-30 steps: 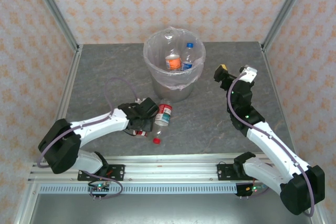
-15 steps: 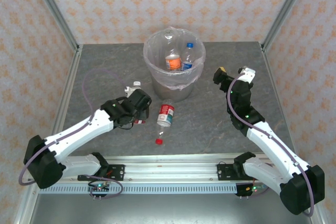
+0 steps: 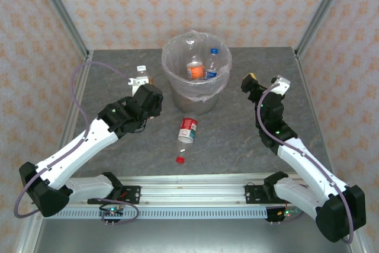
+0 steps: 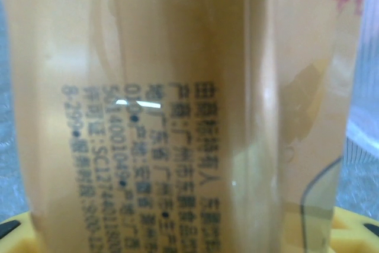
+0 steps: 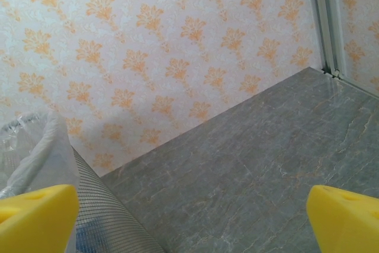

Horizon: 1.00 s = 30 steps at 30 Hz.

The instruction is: Put the plastic bottles in the bin

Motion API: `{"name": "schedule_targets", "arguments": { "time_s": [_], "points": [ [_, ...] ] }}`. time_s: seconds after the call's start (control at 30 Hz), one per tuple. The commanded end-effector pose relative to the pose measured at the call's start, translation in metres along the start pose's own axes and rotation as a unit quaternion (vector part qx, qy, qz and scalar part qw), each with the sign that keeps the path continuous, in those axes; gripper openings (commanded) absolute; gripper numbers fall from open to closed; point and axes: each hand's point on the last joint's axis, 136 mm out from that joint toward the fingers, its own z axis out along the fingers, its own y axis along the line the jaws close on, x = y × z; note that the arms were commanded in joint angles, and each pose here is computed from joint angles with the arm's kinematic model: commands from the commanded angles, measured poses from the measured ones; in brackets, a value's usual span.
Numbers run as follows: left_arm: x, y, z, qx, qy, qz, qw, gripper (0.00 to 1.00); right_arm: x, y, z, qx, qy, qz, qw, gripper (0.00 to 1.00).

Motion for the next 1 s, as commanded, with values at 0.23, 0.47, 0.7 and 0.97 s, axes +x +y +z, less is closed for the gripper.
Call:
{"name": "schedule_targets", "arguments": {
  "time_s": [0.23, 0.47, 0.7, 0.97],
  "points": [
    [-0.107, -0.008, -0.041, 0.009, -0.180, -0.050, 0.982, 0.53, -0.010, 0.005, -0.006, -0.023, -0.015, 0.028, 0.999, 0.99],
    [-0.138, -0.055, -0.041, 0.092, -0.199, -0.026, 0.975, 0.53, -0.013, -0.001, -0.015, -0.020, -0.019, 0.026, 0.999, 0.99],
    [-0.157, -0.105, -0.030, 0.154, -0.179, 0.018, 0.972, 0.53, -0.013, -0.004, -0.020, -0.019, -0.016, 0.024, 0.999, 0.99],
    [-0.155, -0.149, 0.002, 0.188, -0.099, 0.056, 0.976, 0.53, -0.013, -0.004, -0.023, -0.022, -0.010, 0.024, 0.999, 0.99]
  ]
}}
